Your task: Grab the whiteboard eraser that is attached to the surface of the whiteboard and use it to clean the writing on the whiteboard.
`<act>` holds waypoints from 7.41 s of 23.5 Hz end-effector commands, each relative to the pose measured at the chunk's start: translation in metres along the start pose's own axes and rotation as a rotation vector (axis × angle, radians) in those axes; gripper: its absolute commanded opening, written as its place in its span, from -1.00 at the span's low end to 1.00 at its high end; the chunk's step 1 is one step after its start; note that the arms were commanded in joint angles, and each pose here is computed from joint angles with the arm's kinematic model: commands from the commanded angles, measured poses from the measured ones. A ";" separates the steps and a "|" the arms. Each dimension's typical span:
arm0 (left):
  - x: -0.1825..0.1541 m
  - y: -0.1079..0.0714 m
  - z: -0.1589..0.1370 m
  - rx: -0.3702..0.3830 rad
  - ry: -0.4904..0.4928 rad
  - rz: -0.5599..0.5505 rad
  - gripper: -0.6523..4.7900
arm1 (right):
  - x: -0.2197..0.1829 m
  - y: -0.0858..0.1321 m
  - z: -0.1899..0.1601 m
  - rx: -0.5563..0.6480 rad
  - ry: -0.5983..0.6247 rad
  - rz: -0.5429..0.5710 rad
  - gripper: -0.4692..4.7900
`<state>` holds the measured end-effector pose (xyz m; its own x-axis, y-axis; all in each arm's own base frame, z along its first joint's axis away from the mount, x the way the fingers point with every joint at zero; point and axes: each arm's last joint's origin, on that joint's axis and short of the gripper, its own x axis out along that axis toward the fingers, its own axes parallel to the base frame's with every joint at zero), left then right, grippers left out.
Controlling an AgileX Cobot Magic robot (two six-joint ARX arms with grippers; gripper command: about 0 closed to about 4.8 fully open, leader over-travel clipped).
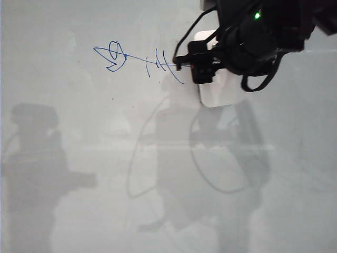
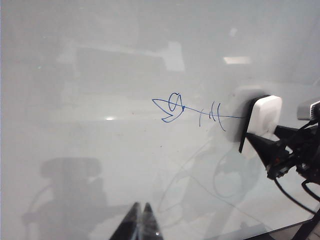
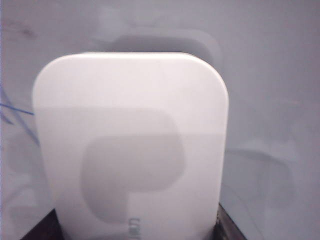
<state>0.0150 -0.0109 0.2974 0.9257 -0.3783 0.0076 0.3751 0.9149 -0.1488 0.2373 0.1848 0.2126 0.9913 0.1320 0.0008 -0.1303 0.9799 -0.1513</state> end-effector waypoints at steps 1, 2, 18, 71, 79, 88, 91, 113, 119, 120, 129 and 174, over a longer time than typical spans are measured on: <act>-0.001 -0.001 0.003 0.011 -0.019 0.001 -0.78 | 0.004 0.005 0.008 0.052 -0.083 0.037 -0.03; -0.001 -0.001 0.003 0.011 -0.019 0.001 -0.78 | 0.006 0.007 0.008 0.055 -0.087 0.046 -0.03; -0.001 -0.001 0.003 0.010 -0.018 -0.001 -0.78 | 0.040 0.083 0.043 0.133 -0.145 0.203 -0.04; -0.001 0.001 0.004 0.057 -0.043 0.070 -0.78 | -0.055 -0.158 0.039 -0.014 -0.062 -0.232 -0.16; -0.001 0.001 0.005 0.060 -0.043 0.066 -0.78 | -0.051 -0.186 0.035 0.029 -0.103 -0.250 -0.16; -0.001 0.001 0.004 0.060 -0.042 0.059 -0.78 | -0.030 -0.191 0.027 0.025 -0.153 -0.204 -0.16; -0.001 0.001 0.004 0.060 -0.042 0.058 -0.78 | -0.022 -0.192 0.026 0.040 -0.146 -0.202 -0.16; 0.004 0.007 0.006 0.102 -0.047 0.202 -0.78 | -0.071 -0.189 0.060 0.066 -0.045 -0.162 0.80; 0.013 0.013 0.001 0.116 -0.088 0.251 -0.78 | -0.131 -0.181 0.070 0.165 -0.013 -0.146 -0.55; 0.014 0.014 -0.001 0.115 -0.087 0.252 -0.78 | -0.139 -0.180 0.071 0.165 -0.014 -0.141 -0.78; 0.042 0.032 -0.035 0.118 -0.111 0.294 -0.78 | -0.197 -0.169 0.057 0.335 -0.107 -0.080 -0.84; 0.072 0.063 -0.127 0.086 -0.014 0.449 -0.78 | -0.160 -0.157 -0.061 0.117 -0.101 -0.172 -0.32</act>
<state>0.0992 0.0014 0.1606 0.9971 0.0625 -0.0443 -0.0650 0.9963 -0.0570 0.1003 0.0006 0.1766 0.9933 -0.0264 0.1124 0.0291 0.9993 -0.0224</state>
